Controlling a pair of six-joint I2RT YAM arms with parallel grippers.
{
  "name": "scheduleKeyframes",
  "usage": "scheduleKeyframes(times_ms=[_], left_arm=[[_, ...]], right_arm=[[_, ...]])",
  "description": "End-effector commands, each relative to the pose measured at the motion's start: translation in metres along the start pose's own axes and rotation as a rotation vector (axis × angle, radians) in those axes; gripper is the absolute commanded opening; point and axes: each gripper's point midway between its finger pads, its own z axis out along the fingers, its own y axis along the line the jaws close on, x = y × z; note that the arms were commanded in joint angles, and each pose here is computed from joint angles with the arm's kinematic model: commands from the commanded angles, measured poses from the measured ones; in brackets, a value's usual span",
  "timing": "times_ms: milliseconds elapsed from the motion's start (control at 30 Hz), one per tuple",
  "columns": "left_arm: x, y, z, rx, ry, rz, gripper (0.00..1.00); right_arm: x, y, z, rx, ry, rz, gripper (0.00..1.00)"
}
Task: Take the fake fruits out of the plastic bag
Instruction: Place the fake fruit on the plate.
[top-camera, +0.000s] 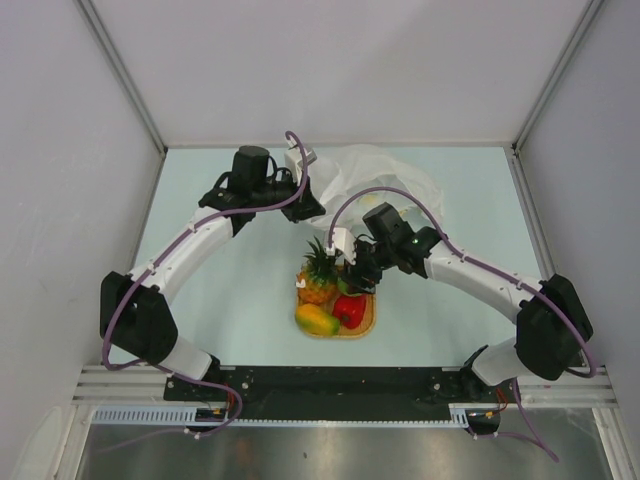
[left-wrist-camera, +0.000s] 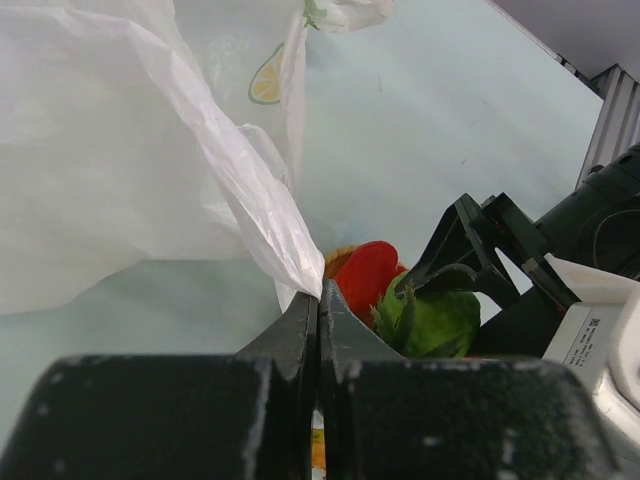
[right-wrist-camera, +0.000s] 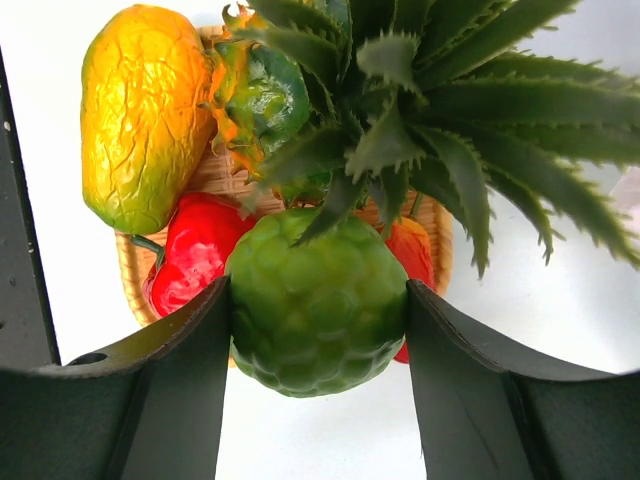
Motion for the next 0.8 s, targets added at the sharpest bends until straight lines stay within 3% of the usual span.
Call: scheduleKeyframes(times_ms=[0, 333, 633, 667, 700, 767], left_arm=[[-0.01, -0.003, -0.006, -0.001, -0.03, 0.04, 0.0], [-0.008, 0.0, -0.006, 0.001, -0.03, 0.024, 0.0], [-0.01, -0.001, -0.006, 0.005, -0.036, 0.019, 0.0], [-0.009, -0.002, -0.006, 0.008, -0.035, 0.015, 0.0], [-0.009, -0.003, -0.006, 0.011, -0.035, 0.015, 0.0], [-0.009, -0.003, -0.005, 0.013, -0.036, 0.014, 0.0]], right_arm=[[0.0, -0.004, 0.006, 0.006, -0.003, -0.017, 0.45], [-0.001, 0.002, 0.004, -0.022, -0.015, 0.013, 0.79], [-0.006, 0.0, -0.003, -0.013, -0.04, 0.013, 0.88], [-0.007, 0.001, -0.004, -0.019, -0.046, 0.017, 0.89], [-0.008, 0.002, -0.005, -0.02, -0.048, 0.022, 0.99], [-0.007, 0.003, -0.006, -0.025, -0.049, 0.03, 1.0]])
